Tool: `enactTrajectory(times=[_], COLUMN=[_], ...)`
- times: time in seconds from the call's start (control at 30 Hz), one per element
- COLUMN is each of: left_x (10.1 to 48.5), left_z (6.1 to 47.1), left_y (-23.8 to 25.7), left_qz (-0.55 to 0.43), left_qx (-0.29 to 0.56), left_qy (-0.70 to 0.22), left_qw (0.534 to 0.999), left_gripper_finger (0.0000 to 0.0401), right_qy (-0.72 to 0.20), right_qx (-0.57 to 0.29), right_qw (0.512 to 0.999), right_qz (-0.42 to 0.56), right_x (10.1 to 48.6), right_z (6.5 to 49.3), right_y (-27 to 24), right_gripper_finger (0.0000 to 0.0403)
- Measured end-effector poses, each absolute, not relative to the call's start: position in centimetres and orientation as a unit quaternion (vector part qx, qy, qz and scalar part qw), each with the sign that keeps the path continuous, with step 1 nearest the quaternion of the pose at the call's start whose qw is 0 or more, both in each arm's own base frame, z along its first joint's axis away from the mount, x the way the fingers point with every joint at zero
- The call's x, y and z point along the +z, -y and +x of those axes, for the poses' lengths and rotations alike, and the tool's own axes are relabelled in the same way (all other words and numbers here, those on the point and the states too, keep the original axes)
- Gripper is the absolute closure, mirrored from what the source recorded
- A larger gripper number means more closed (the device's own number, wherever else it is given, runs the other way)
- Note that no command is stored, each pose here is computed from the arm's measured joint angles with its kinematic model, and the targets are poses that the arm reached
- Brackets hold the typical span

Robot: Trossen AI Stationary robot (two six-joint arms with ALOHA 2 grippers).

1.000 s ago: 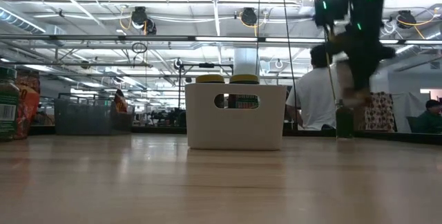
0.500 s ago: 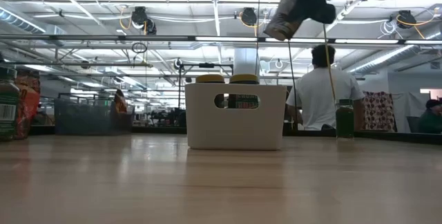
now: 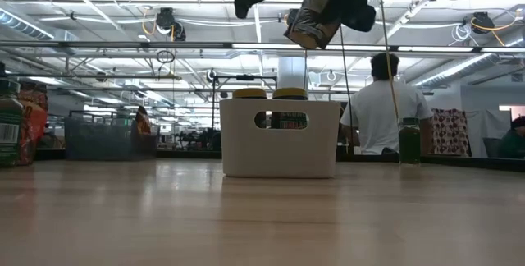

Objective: Sort spices by type
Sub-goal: Put the top right dark red spice pouch into the black transparent bin

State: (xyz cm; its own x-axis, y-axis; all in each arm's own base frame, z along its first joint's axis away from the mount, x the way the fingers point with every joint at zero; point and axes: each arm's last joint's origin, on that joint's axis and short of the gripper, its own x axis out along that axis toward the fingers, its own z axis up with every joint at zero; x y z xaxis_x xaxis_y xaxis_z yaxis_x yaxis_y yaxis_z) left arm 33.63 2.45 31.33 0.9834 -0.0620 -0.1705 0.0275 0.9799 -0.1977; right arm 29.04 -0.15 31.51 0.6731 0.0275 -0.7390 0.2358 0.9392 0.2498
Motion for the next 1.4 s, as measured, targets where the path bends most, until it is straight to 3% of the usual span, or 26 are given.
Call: enactTrajectory(times=[0.37, 0.9, 1.4], left_x=[31.0, 30.6, 30.5], left_z=[33.6, 33.4, 33.4], left_y=[-2.4, -2.1, -2.0], left_qz=[-0.1, -0.121, -0.123], left_qx=[-0.025, -0.062, -0.071], left_qy=[-0.105, -0.134, -0.137], left_qw=[0.989, 0.982, 0.98], left_gripper_finger=[0.0178, 0.018, 0.0304], right_qy=[-0.373, -0.351, -0.335], right_qx=[-0.01, -0.012, -0.022], right_qw=[0.918, 0.925, 0.93], right_qz=[0.134, 0.145, 0.152], right_x=[30.0, 30.0, 30.2], right_z=[32.0, 32.7, 32.9], right_y=[-1.4, -1.5, -1.5], right_gripper_finger=[0.0393, 0.0392, 0.0392])
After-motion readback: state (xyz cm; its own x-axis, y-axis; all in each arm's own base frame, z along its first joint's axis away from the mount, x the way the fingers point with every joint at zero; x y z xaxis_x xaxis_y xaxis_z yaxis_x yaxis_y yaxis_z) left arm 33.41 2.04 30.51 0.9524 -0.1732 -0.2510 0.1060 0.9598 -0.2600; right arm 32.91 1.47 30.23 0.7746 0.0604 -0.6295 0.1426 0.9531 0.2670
